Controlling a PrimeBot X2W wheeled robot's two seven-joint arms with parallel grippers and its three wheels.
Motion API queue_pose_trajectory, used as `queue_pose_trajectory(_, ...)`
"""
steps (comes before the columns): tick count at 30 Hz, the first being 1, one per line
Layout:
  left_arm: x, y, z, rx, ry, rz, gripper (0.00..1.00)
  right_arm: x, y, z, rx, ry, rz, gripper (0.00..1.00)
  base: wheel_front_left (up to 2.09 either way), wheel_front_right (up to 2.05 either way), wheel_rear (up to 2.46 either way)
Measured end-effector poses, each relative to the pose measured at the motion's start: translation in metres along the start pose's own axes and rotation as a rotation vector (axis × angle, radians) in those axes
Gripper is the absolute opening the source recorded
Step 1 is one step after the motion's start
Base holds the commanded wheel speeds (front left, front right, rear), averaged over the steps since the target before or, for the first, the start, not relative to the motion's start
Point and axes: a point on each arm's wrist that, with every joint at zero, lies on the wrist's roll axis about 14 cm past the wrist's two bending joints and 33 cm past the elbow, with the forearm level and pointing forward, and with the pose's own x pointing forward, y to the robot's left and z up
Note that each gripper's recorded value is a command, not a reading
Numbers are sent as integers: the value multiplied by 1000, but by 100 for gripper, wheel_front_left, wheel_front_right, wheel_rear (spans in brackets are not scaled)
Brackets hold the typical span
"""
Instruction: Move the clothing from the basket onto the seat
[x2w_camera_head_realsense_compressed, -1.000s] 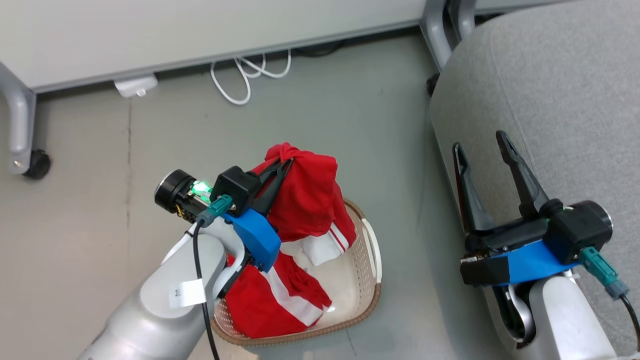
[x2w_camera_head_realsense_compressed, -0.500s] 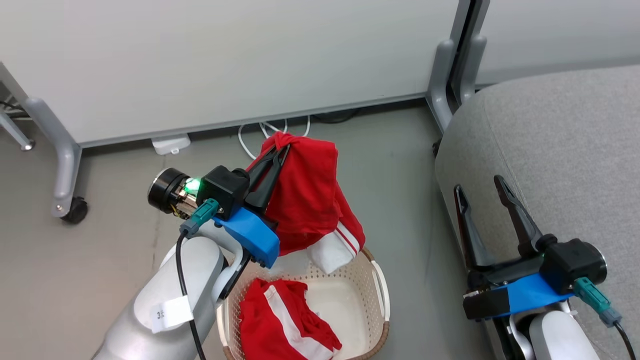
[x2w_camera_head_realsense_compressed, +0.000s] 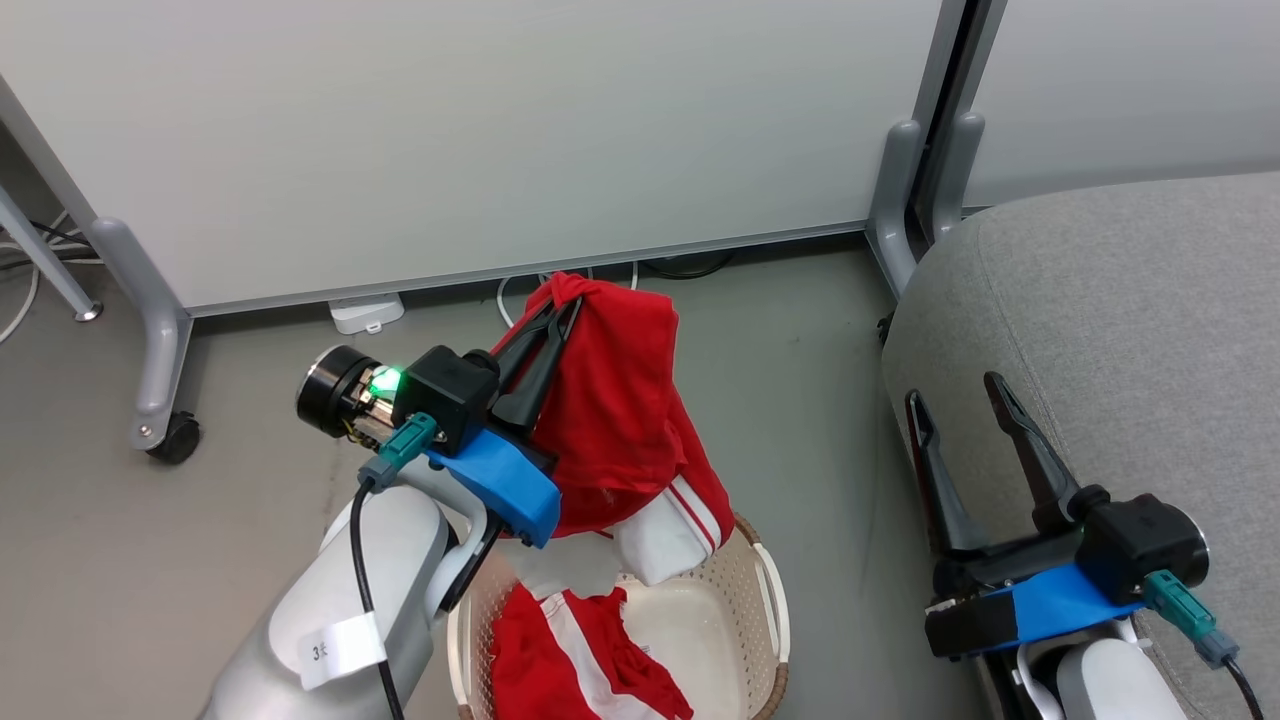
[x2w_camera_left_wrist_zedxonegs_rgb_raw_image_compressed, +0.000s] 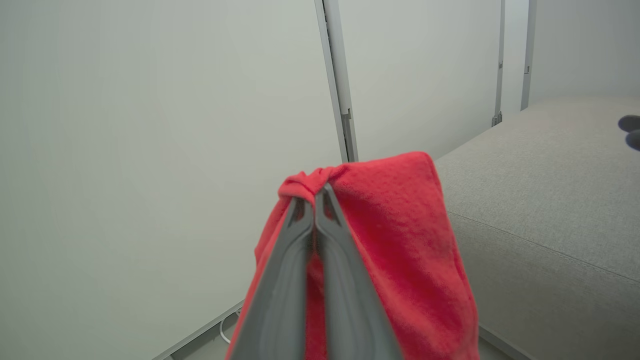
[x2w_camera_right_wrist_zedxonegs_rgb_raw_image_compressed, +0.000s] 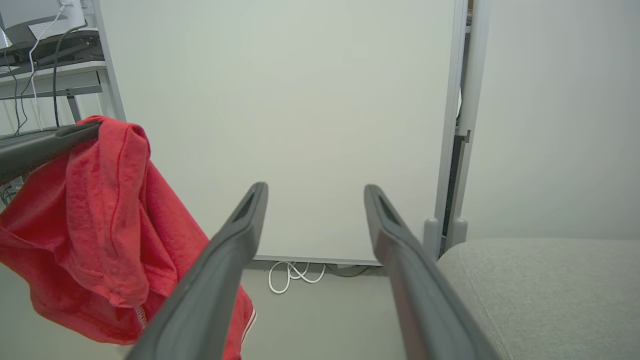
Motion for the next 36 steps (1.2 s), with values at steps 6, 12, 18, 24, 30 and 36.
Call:
queue_pose_trajectory(6, -1, -2, 2, 0, -7, 0, 0, 1, 13, -1, 6, 2, 39, 100, 0, 0, 0)
queue_pose_trajectory(12, -2, -2, 1, 0, -5, 2, 0, 12, 50, 0, 14, -4, 152, 100, 0, 0, 0)
queue_pose_trajectory(18, -1, -2, 0, 3, -3, 3, 0, 28, 90, 0, 36, -9, 280, 100, 0, 0, 0)
queue_pose_trajectory(24, 3, -5, -2, 6, -1, -14, 0, 44, 120, -15, 32, 34, 383, 100, 0, 0, 0)
queue_pose_trajectory(30, 7, -8, -1, 9, -3, -28, 0, 57, 136, -35, 19, 92, 445, 100, 0, 0, 0)
queue_pose_trajectory(36, 11, -6, 0, 9, -9, -31, 0, 70, 148, -50, 15, 134, 488, 100, 0, 0, 0)
